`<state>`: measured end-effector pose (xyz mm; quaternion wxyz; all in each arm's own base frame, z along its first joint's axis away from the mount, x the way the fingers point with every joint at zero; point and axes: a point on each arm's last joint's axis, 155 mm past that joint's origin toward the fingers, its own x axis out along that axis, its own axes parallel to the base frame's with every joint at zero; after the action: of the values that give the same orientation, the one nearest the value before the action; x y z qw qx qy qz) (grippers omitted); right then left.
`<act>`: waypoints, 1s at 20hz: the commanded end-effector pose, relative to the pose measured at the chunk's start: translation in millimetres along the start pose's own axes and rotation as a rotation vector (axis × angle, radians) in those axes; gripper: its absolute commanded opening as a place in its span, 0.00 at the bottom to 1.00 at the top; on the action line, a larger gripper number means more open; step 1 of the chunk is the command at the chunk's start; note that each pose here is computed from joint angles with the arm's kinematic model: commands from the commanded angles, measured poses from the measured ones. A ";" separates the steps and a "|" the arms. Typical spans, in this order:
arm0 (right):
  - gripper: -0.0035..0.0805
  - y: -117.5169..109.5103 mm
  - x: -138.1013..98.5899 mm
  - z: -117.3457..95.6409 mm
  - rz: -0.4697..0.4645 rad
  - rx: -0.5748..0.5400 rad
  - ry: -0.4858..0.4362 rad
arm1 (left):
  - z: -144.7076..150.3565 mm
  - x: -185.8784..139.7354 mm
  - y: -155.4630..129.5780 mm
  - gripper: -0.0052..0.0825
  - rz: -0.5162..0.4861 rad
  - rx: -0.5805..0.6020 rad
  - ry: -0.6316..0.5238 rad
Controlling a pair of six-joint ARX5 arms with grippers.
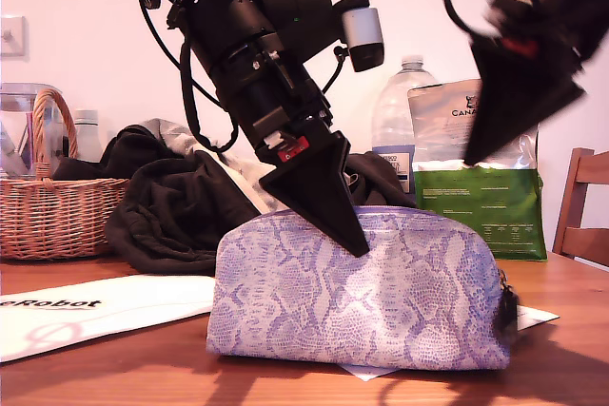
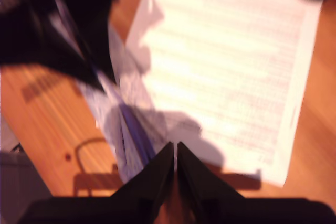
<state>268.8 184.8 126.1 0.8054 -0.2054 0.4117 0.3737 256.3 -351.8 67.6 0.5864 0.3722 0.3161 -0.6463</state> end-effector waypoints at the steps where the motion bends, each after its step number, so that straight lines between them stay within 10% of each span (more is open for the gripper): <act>1: 0.03 7.2 -0.7 -3.0 0.015 -0.008 0.010 | -5.4 7.4 -3.4 0.04 -0.019 -0.002 0.017; 6: 0.29 19.3 2.8 -45.4 0.072 -0.039 0.175 | -5.5 7.4 -3.3 0.04 -0.019 -0.003 0.018; 20: 0.36 13.1 40.6 -82.7 0.236 0.050 0.110 | -8.7 7.0 0.4 0.04 -0.002 -0.004 0.032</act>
<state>234.2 157.9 49.8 0.7380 -0.1616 0.4860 0.4394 258.7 -349.5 66.1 0.5878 0.3789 0.3187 -0.6398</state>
